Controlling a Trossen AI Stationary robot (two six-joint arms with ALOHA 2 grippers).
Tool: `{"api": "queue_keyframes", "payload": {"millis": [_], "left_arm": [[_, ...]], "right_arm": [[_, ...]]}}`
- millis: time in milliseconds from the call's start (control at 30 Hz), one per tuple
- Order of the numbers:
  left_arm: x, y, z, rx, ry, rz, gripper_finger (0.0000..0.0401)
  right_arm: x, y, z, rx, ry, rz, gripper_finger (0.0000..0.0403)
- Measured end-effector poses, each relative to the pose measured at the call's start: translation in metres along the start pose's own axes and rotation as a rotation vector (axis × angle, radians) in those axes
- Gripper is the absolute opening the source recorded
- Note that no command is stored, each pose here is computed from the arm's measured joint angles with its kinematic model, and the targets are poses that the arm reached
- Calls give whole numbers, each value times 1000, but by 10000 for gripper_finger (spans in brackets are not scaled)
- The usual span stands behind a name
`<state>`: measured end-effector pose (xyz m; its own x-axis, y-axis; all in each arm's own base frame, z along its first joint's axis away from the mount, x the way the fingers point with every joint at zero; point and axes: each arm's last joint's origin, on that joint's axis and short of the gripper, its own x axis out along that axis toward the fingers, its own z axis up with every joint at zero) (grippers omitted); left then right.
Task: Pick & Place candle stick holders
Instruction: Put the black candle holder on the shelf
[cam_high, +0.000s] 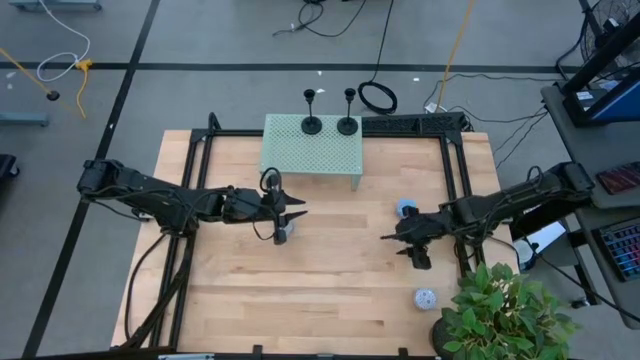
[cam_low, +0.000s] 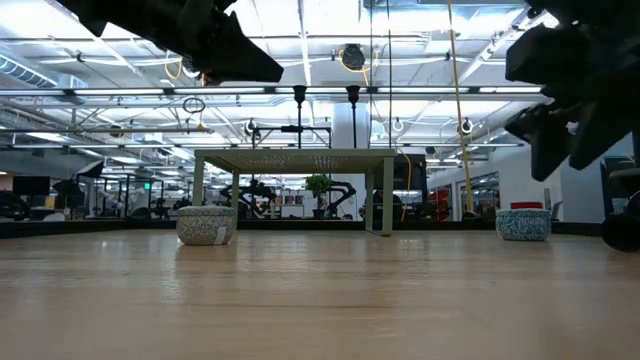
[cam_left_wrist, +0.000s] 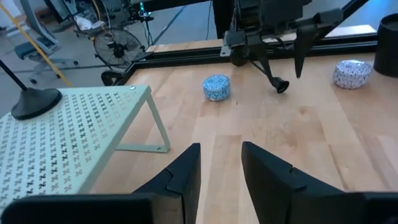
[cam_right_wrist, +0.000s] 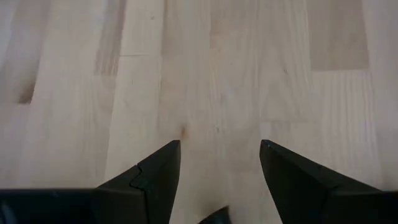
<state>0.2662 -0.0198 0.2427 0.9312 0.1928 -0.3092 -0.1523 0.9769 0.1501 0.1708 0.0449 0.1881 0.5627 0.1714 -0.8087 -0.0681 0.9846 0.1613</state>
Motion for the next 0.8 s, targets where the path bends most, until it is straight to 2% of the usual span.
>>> {"api": "queue_keyframes", "payload": {"millis": [133, 300, 367, 600, 800], "left_arm": [[0, 0, 0, 26, 0, 0, 122], [0, 0, 0, 36, 0, 0, 122], [0, 0, 0, 50, 0, 0, 122], [0, 0, 0, 97, 0, -4, 122], [0, 0, 0, 98, 0, -5, 122]], "right_arm": [[1, 9, 5, 54, 105, -32, 212], [6, 12, -19, 104, 403, -126, 212], [6, 11, -25, 135, 478, -184, 212], [8, 7, -28, 27, 484, -278, 212], [13, 1, -47, 93, 544, -330, 212]]}}
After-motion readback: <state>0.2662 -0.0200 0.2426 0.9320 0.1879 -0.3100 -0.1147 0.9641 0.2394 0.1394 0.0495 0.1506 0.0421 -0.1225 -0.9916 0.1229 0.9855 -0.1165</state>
